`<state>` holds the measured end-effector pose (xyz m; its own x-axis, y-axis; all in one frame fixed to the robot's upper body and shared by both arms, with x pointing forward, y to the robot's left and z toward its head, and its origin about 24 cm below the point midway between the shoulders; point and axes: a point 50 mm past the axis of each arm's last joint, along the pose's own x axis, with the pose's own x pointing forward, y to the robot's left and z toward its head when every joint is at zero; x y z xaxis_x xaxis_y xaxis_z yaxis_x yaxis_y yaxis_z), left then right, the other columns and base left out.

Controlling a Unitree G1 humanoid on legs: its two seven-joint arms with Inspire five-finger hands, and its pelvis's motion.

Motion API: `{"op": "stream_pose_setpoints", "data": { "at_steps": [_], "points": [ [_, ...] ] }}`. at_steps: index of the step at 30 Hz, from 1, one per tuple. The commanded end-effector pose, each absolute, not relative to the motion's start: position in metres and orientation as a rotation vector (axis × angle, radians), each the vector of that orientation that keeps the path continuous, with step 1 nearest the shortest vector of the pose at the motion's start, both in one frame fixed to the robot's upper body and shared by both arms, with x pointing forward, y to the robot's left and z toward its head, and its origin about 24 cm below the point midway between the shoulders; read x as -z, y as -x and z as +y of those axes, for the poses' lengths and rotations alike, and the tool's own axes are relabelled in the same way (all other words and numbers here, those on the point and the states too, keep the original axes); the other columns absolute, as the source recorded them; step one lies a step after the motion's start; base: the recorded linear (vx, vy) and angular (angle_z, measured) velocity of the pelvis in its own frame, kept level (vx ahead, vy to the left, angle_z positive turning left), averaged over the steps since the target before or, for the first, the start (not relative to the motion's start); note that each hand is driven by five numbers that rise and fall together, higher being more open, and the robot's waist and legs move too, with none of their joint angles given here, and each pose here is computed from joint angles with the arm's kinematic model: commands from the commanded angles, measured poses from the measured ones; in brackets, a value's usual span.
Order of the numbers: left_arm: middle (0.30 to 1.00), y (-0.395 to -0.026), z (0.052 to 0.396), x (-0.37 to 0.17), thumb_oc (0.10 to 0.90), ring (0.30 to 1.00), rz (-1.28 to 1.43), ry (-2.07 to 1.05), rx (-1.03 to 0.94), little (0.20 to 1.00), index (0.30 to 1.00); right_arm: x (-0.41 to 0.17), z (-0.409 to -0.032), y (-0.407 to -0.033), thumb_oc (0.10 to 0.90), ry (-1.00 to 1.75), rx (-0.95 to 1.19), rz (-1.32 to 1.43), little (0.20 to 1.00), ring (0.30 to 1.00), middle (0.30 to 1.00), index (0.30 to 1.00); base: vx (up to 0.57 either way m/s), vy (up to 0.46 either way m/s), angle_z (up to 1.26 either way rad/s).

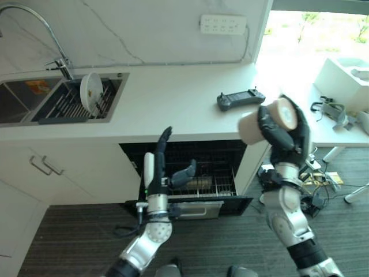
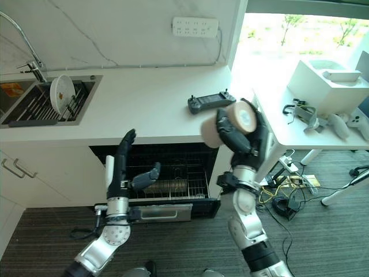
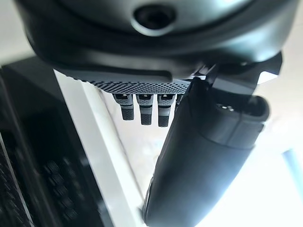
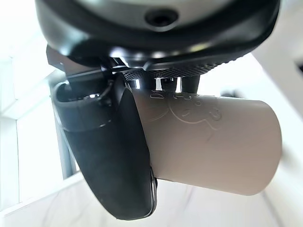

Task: Place the dishes in the dishwasher.

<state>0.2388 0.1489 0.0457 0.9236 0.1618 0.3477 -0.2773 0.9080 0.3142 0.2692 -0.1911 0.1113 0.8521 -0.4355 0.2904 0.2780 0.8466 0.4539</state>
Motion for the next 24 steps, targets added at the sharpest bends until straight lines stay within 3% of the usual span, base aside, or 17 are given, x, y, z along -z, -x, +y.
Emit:
{"op": "stream_pose_setpoints", "data": {
  "at_steps": [1, 8, 24],
  "points": [
    [0.900, -0.247, 0.138, -0.090, 0.800, 0.900, -0.565, -0.298, -0.215, 0.900, 0.900, -0.160, -0.187, -0.266, 0.400, -0.391, 0.325, -0.705, 0.300, 0.300, 0.300, 0.300, 0.04, 0.020, 0.03],
    [0.900, -0.246, 0.154, -0.082, 0.800, 0.900, -0.487, -0.409, -0.102, 0.900, 0.900, -0.151, -0.208, -0.264, 0.400, -0.336, 0.333, -0.672, 0.300, 0.300, 0.300, 0.300, 0.03, 0.016, 0.07],
    [0.900, -0.232, 0.178, -0.042, 0.800, 0.900, -0.326, -0.768, 0.218, 0.900, 0.900, -0.083, -0.196, -0.276, 0.400, -0.293, 0.203, -0.323, 0.300, 0.300, 0.300, 0.300, 0.03, 0.052, 0.08]
  ]
}}
